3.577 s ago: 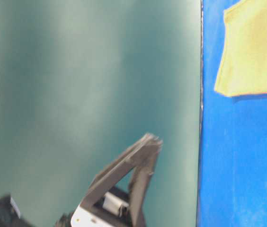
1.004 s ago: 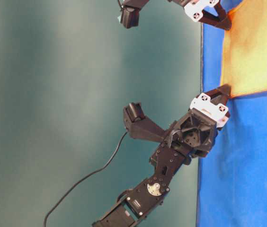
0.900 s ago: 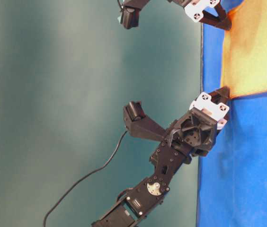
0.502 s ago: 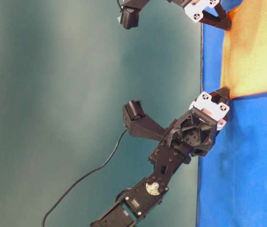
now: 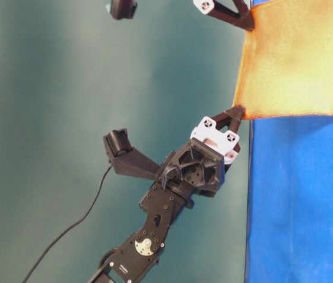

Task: Fold the orange towel.
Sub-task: 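Fold the far half of the towel toward the near edge with both grippers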

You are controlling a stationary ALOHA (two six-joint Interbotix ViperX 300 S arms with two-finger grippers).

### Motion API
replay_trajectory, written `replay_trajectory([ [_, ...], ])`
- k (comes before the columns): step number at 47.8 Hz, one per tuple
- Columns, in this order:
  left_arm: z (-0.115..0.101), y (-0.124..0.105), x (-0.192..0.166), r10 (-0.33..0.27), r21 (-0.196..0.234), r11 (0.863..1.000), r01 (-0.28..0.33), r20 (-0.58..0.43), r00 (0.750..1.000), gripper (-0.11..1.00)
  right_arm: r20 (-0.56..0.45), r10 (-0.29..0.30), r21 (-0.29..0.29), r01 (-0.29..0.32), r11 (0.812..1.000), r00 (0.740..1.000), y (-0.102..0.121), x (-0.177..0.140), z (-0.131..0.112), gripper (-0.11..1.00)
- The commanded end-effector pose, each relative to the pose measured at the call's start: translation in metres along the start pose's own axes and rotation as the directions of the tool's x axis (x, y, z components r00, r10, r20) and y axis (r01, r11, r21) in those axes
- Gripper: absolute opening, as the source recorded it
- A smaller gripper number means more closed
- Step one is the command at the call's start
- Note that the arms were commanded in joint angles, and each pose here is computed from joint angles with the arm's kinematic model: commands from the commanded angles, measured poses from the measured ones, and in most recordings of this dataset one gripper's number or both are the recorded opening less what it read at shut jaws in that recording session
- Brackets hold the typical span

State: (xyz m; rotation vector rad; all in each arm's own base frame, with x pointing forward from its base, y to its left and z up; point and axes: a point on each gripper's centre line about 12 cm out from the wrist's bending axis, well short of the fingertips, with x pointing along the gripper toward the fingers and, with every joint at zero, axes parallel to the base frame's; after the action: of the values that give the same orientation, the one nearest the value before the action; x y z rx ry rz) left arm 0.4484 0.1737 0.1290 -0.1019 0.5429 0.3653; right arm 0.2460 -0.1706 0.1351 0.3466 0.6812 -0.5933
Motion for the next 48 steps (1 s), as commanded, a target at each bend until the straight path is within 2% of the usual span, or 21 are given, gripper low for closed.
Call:
replay_trajectory([
  [1, 0.018, -0.004, -0.01, -0.009, 0.009, 1.0, 0.008, 0.046, 0.999, 0.02, 0.027, 0.006, -0.001, -0.006, 1.0, 1.0, 0.002, -0.005, 0.006, 0.05],
  [15, 0.021, -0.028, -0.022, -0.053, 0.039, 0.998, 0.051, 0.051, 0.997, 0.02, 0.043, 0.059, -0.04, -0.057, 0.998, 0.997, 0.024, -0.017, 0.007, 0.05],
  [26, 0.019, -0.067, -0.039, -0.128, 0.083, 0.989, 0.126, 0.02, 0.992, 0.02, 0.005, 0.119, -0.075, -0.118, 0.99, 0.993, 0.057, -0.04, -0.009, 0.05],
  [33, 0.007, -0.1, -0.046, -0.186, 0.119, 0.975, 0.189, -0.031, 0.982, 0.02, -0.042, 0.179, -0.083, -0.182, 0.98, 0.983, 0.081, -0.051, -0.027, 0.05],
  [39, -0.004, -0.13, -0.053, -0.238, 0.152, 0.957, 0.248, -0.078, 0.968, 0.02, -0.094, 0.228, -0.096, -0.236, 0.967, 0.969, 0.103, -0.057, -0.041, 0.05],
  [48, -0.019, -0.163, -0.059, -0.293, 0.181, 0.933, 0.312, -0.122, 0.948, 0.02, -0.162, 0.263, -0.112, -0.283, 0.953, 0.951, 0.125, -0.058, -0.059, 0.05],
])
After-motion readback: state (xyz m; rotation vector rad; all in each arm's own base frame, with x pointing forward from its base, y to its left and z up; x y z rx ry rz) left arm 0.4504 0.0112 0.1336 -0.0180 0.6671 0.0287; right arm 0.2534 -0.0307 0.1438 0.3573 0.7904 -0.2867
